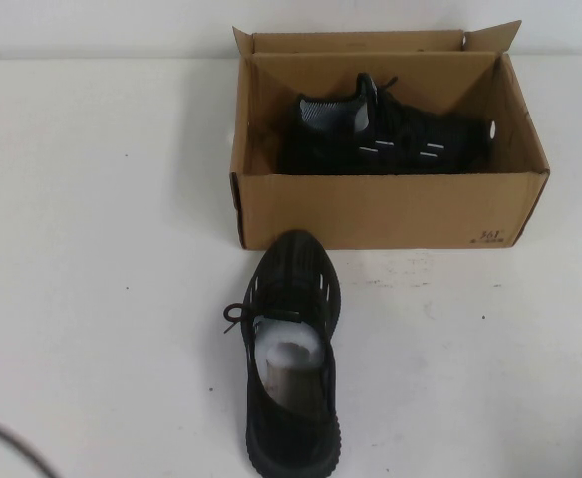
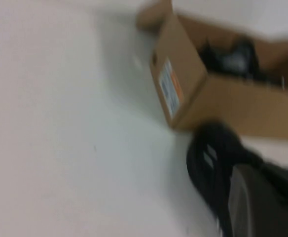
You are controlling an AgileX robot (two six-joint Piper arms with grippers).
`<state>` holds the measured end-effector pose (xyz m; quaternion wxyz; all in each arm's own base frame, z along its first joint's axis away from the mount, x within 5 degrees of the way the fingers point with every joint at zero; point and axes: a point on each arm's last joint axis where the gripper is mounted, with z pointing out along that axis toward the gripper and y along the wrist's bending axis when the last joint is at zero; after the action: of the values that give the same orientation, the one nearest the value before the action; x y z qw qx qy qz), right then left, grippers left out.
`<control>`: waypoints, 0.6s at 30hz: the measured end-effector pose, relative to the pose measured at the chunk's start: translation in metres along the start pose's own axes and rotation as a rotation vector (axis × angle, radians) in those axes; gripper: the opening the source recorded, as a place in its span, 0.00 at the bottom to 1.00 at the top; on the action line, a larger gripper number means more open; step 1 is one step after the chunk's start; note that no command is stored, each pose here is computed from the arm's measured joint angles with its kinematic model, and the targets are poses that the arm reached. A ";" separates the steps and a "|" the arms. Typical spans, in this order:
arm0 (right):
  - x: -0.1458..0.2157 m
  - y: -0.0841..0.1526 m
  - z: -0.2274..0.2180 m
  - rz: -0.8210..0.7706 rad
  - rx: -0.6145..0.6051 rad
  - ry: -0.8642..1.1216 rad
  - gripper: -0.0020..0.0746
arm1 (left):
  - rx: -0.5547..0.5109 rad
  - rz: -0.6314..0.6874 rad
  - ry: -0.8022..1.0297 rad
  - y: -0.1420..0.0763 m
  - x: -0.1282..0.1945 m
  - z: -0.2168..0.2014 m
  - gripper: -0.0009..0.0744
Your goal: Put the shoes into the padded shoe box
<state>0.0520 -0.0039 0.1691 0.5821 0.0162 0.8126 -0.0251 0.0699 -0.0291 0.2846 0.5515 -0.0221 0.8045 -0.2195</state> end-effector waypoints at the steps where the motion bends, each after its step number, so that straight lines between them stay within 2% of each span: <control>1: 0.000 0.000 0.000 0.000 0.000 0.000 0.01 | 0.005 0.044 0.071 -0.005 -0.010 0.003 0.01; 9: 0.000 0.000 0.000 0.000 0.000 0.000 0.01 | 0.148 0.392 0.530 -0.027 -0.071 0.044 0.01; 15: 0.000 0.000 0.000 0.000 0.000 0.000 0.01 | 0.265 0.539 0.648 -0.029 -0.100 0.089 0.01; 18: 0.000 0.000 0.000 0.000 0.000 0.000 0.01 | 0.344 0.618 0.666 -0.038 -0.110 0.114 0.01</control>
<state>0.0520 -0.0039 0.1691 0.5821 0.0162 0.8126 -0.0251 0.2069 -0.0703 0.3623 0.2990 0.3808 0.8582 -0.1704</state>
